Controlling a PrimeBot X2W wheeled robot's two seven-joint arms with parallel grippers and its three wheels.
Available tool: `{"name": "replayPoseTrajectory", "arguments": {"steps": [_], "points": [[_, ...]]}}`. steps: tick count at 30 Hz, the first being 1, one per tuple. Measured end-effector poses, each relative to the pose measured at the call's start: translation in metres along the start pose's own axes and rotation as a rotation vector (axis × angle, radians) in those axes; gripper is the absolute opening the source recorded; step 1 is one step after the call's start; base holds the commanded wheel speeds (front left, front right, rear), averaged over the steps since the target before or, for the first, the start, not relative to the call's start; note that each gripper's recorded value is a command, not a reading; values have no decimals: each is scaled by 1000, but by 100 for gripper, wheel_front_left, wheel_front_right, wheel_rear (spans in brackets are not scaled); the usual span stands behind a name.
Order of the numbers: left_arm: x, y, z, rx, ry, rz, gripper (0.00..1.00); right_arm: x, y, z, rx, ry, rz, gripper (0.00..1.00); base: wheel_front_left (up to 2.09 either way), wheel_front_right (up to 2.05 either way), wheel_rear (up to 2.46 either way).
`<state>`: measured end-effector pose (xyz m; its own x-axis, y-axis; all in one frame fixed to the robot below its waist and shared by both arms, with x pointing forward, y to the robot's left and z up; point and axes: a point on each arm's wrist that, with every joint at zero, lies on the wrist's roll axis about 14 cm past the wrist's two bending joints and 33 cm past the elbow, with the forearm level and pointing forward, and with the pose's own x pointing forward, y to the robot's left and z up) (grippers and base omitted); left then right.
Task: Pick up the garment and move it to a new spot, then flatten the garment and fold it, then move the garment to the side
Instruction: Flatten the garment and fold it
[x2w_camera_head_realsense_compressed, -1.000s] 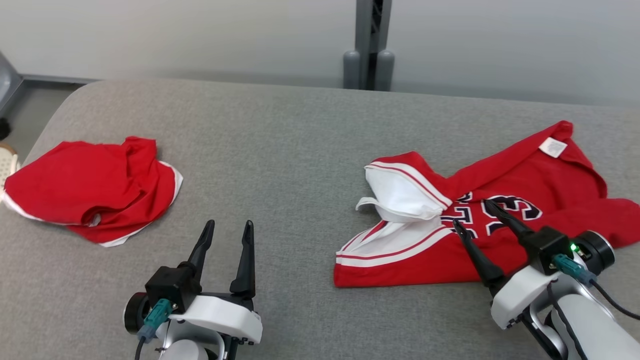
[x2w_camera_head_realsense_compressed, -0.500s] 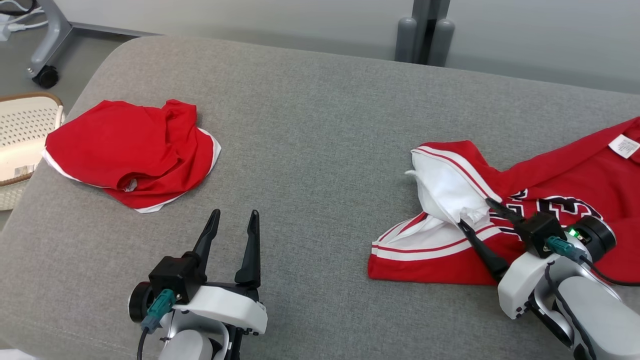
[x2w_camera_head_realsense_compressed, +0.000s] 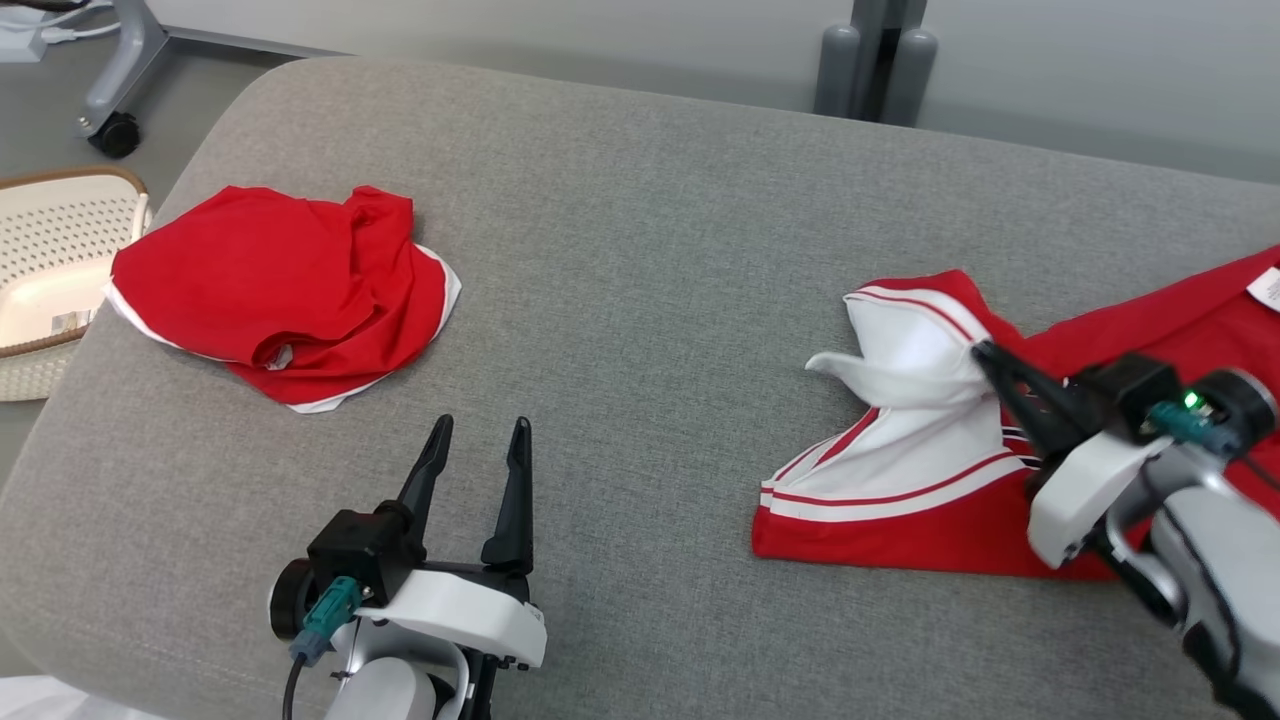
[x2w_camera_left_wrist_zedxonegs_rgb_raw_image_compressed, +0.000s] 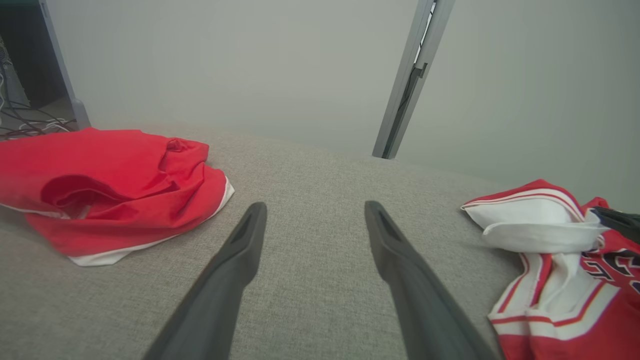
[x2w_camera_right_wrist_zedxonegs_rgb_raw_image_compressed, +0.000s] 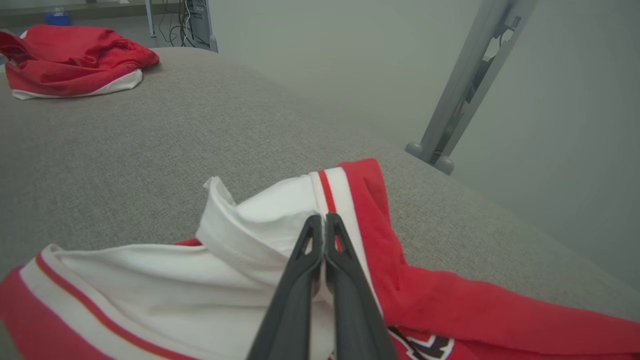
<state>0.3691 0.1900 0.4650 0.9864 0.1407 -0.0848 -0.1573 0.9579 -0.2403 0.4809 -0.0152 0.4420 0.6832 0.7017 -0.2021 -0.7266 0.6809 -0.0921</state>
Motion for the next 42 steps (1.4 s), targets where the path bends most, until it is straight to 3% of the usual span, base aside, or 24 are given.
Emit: {"name": "replayPoseTrajectory", "arguments": {"steps": [13,22,24,32,42], "points": [[0,7,-6,-7,24,26,100,48,-83,55,-43,-80,-120,0,0,0,0],[-1,23,-11,-3,47,84,100,85,-124,44,2,-17,-225,0,0,0,0],[-1,25,-13,0,51,92,100,87,-135,39,28,0,-266,100,0,0,0],[6,18,-12,-3,47,74,100,81,-129,37,40,0,-277,100,0,0,0],[25,-12,0,5,-4,-34,100,6,-141,42,121,-103,-391,100,0,0,0]]}}
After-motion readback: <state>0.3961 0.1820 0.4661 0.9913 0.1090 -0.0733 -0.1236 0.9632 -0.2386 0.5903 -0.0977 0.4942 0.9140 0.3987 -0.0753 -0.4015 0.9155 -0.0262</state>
